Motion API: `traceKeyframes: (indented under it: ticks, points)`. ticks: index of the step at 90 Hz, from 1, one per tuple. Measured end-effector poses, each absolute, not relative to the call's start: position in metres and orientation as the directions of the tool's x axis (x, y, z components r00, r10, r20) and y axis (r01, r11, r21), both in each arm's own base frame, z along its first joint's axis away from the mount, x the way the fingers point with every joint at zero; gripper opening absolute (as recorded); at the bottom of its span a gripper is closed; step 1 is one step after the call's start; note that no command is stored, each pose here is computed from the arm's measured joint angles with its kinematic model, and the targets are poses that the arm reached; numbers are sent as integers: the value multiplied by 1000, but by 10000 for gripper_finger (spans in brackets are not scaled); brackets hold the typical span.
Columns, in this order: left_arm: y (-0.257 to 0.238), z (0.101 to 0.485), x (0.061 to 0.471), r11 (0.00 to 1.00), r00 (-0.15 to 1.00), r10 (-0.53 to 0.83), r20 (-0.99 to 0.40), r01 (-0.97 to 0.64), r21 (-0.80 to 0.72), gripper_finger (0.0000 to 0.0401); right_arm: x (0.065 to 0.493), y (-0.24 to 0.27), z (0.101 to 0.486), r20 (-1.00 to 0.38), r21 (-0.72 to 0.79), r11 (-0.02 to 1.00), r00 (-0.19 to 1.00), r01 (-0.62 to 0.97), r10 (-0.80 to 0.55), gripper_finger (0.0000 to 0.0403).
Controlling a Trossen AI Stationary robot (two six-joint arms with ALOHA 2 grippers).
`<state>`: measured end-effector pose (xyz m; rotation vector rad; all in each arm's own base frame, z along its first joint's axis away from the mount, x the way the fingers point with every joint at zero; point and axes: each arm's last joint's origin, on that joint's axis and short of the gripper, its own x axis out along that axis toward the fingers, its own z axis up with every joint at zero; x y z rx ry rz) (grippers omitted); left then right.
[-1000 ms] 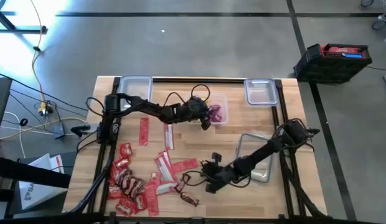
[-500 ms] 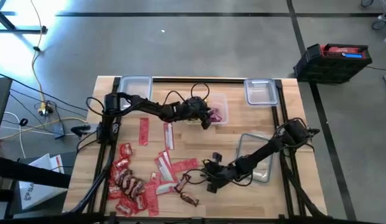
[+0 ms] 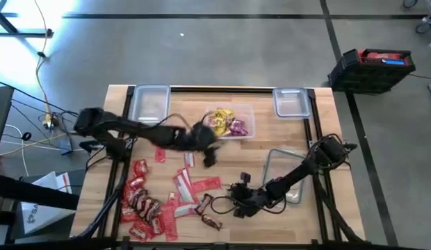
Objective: Sort candy
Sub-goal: Put the red candy into the center transparent bin
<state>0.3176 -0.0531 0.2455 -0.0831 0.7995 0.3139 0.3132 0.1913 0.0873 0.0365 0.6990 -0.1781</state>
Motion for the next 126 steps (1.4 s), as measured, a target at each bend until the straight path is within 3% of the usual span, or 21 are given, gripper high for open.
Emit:
traceKeyframes:
  ticks: [35,54,80,99,126]
  points:
    - [-167,230,224,929,364,113,-924,-369,-32,120,311,196,90,-595,-112,981,779,161,-196,94]
    - [-205,229,189,907,352,19,-936,-400,-132,144,306,205,90,-590,-82,983,788,162,-179,94]
    - [-219,210,148,821,199,15,-980,-562,-102,206,303,208,90,-599,-19,980,783,197,-169,94]
    - [-221,196,127,716,75,-6,-997,-696,-57,209,303,208,90,-600,12,975,782,221,-170,94]
    - [-218,192,113,664,-40,22,-999,-746,45,209,303,209,90,-597,25,974,785,226,-167,94]
